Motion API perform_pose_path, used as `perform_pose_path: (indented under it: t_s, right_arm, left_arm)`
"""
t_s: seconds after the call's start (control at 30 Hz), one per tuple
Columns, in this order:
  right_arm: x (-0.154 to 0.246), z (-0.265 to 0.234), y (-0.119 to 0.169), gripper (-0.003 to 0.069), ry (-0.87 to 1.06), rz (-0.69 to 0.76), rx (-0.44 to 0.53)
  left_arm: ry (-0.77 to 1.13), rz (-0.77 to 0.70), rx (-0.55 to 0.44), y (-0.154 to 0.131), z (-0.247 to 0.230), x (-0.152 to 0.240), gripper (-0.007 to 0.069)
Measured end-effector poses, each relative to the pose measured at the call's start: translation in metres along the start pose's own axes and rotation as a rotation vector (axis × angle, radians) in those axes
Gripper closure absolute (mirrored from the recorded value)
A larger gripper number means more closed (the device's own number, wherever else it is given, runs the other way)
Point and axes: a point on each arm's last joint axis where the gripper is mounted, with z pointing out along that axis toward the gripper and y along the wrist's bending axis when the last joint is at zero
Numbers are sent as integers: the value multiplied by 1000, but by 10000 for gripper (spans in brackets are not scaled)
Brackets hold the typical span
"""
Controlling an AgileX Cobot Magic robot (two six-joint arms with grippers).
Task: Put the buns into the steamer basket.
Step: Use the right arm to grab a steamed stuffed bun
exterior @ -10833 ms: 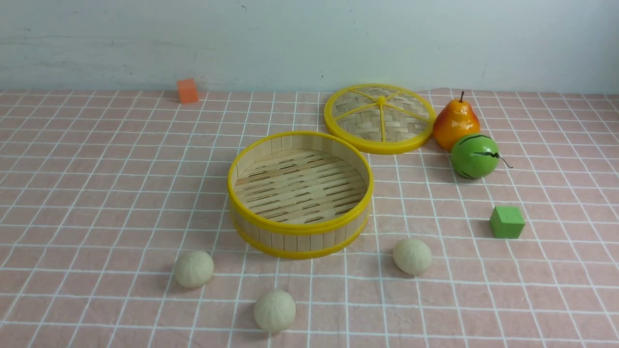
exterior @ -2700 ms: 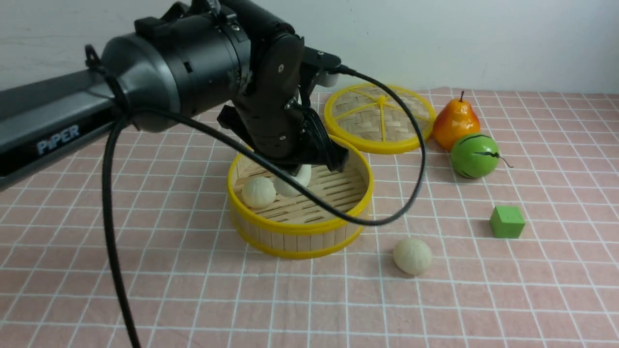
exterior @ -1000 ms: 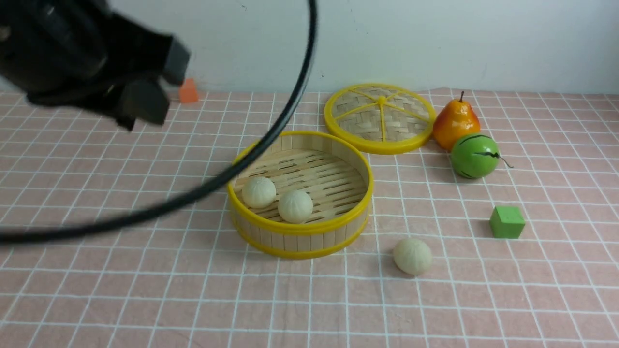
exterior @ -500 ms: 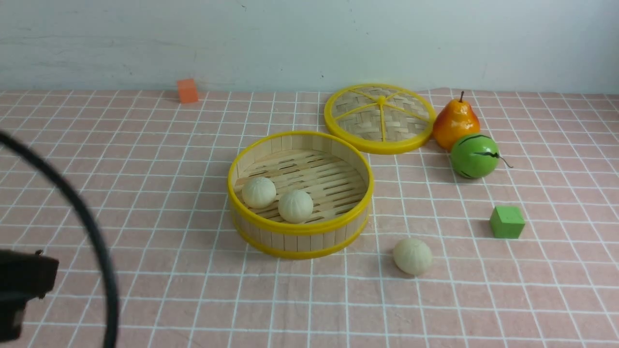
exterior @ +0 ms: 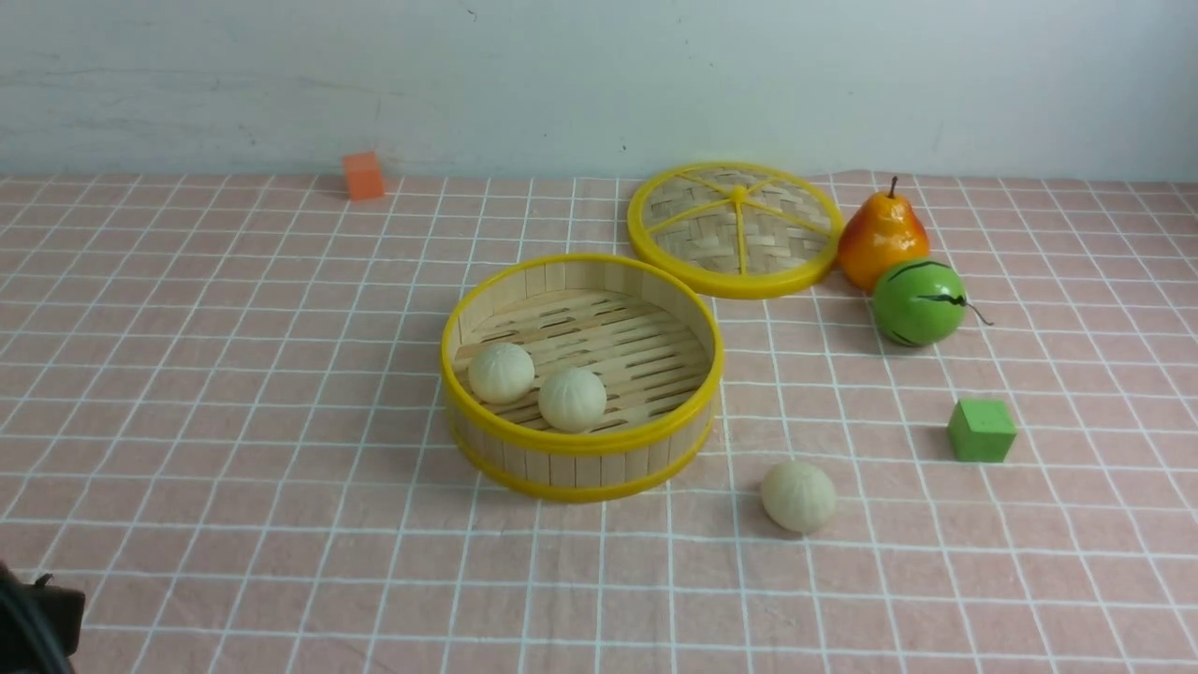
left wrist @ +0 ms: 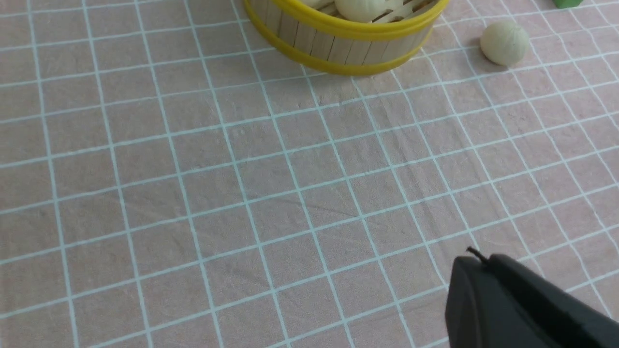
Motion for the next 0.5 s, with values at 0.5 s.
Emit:
perform_pose_path:
  t_s: [0.5]
  right_arm:
    - [-3, -1, 8, 420, -14, 106, -78]
  left_arm:
    - [-21, 22, -29, 3, 2, -2, 617]
